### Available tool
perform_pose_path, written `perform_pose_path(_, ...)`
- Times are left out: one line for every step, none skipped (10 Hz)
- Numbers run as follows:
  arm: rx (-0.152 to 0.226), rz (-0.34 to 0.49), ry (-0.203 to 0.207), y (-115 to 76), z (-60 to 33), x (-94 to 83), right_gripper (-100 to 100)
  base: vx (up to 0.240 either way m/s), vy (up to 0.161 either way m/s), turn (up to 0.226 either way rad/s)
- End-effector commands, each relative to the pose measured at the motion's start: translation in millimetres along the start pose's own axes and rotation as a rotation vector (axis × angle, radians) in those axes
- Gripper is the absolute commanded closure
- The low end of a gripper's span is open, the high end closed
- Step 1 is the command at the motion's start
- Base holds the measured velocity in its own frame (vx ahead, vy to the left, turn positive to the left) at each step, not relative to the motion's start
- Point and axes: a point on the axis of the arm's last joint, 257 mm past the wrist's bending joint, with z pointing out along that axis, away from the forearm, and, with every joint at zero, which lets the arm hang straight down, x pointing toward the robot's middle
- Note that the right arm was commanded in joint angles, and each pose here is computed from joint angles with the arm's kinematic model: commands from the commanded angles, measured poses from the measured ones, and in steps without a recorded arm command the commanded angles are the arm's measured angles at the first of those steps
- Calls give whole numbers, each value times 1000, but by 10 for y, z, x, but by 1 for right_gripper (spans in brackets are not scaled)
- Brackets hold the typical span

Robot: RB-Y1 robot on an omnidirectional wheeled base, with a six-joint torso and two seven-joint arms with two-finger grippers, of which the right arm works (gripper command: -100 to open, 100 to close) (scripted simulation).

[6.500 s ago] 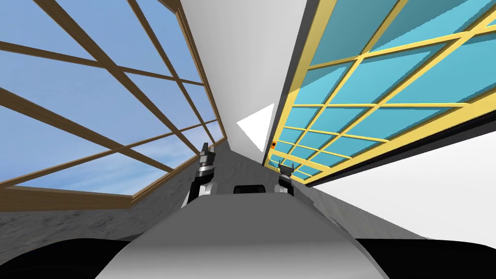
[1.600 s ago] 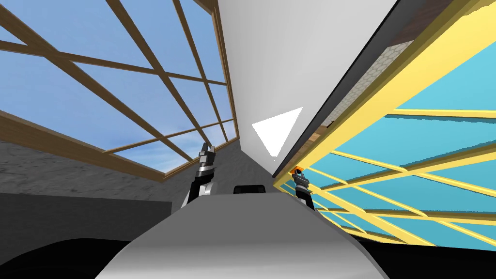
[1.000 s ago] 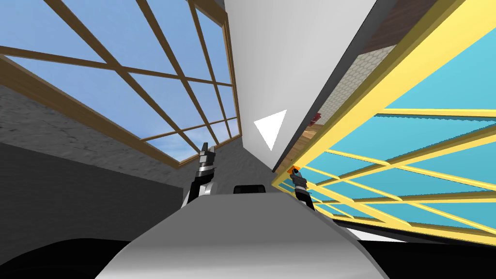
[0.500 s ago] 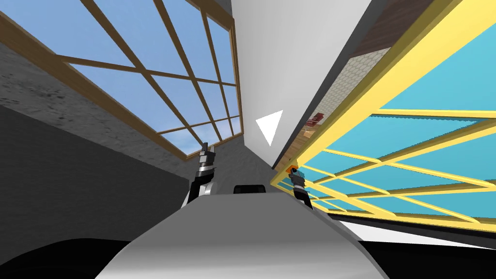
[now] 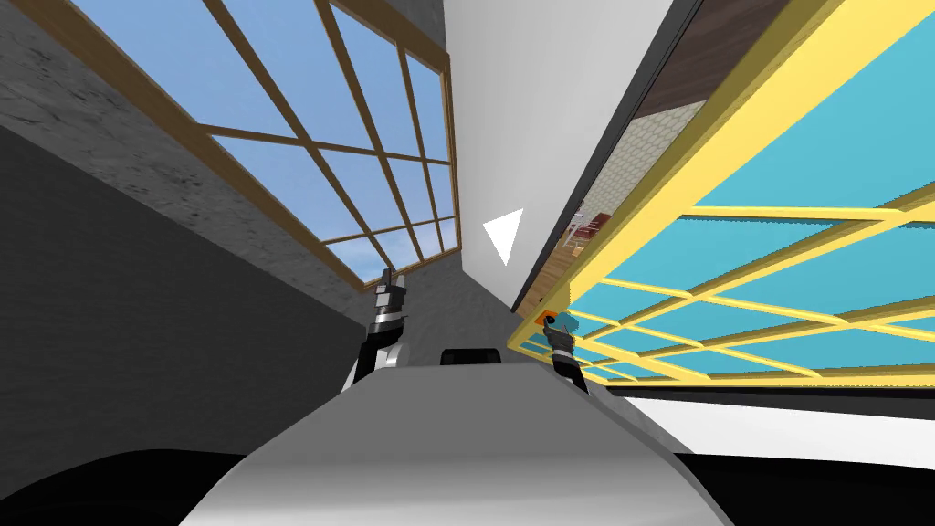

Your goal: Pull the door open

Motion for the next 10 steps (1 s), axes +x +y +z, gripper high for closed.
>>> perform_pose_path(-20, -11, -1, 144, -9, 16, 100, -198, -2, 47)
perform_pose_path(-20, -11, -1, 143, -7, 16, 100, -189, -29, 50)
perform_pose_path(-19, -11, -1, 141, -5, 17, 100, -180, -37, 67)
perform_pose_path(-19, -11, 0, 140, -4, 17, 100, -159, -30, 59)
perform_pose_path(-19, -11, 0, 140, -4, 17, 100, -108, -11, 26)
perform_pose_path(-19, -11, 0, 140, -4, 17, 100, -45, 7, -7)
perform_pose_path(-19, -11, 0, 138, -2, 17, 100, -91, -18, 46)
perform_pose_path(-19, -11, 0, 138, -2, 17, 100, -112, -6, 47)
perform_pose_path(-19, -11, 0, 138, -2, 17, 100, -56, 2, -13)
perform_pose_path(-19, -11, 0, 138, -2, 17, 100, -17, 12, 1)
